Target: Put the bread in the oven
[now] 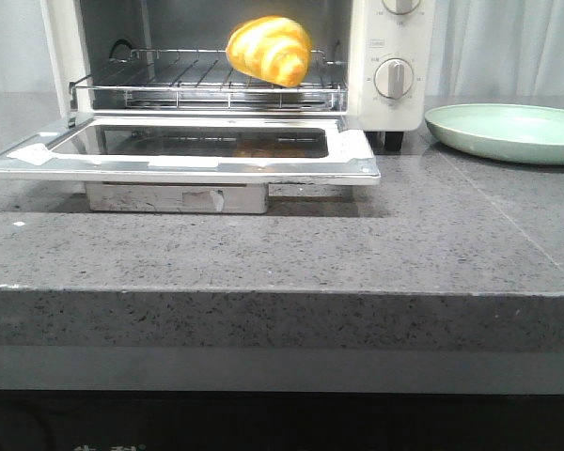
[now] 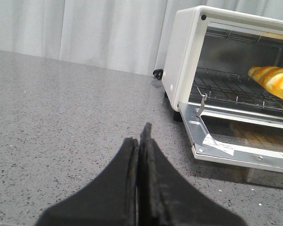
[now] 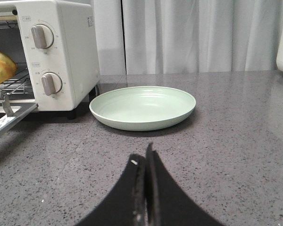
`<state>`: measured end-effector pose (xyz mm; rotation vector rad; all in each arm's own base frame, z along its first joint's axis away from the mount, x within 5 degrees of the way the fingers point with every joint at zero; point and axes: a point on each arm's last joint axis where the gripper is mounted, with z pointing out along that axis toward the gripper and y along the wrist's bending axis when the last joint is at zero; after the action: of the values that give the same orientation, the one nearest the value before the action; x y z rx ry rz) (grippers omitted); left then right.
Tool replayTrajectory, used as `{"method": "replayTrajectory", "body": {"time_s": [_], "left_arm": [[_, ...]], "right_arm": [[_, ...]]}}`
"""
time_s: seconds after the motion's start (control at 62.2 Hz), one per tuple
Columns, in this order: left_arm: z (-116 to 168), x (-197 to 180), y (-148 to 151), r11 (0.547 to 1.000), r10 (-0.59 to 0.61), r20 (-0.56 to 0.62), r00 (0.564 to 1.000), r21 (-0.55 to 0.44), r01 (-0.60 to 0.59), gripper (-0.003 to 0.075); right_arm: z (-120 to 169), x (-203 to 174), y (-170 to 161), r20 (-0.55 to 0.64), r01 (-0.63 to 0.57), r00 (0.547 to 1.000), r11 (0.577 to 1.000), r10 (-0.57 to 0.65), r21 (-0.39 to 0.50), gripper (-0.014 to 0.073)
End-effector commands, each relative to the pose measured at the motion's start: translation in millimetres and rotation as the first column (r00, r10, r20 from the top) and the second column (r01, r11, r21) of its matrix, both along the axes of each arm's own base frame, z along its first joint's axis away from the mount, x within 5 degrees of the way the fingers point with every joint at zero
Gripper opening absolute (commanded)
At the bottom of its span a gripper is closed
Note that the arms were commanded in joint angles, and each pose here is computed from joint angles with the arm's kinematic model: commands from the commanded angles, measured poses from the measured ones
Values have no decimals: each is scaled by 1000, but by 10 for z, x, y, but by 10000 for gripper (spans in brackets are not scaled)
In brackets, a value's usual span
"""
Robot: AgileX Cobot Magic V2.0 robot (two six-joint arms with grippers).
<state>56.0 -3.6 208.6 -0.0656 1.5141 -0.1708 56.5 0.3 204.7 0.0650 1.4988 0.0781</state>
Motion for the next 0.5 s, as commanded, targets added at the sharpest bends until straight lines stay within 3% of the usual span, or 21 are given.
{"method": "replayTrajectory", "body": {"time_s": [0.0,0.483], "left_arm": [[3,-13,7,1000,7,76,997,-15,-6,-18],[3,-13,7,1000,7,76,997,-15,-6,-18]], "right_arm": [[75,-25,-7,99,12,995,1000,-11,-7,-118],[66,-23,-7,88,11,996,1000,-10,-7,-118]]}}
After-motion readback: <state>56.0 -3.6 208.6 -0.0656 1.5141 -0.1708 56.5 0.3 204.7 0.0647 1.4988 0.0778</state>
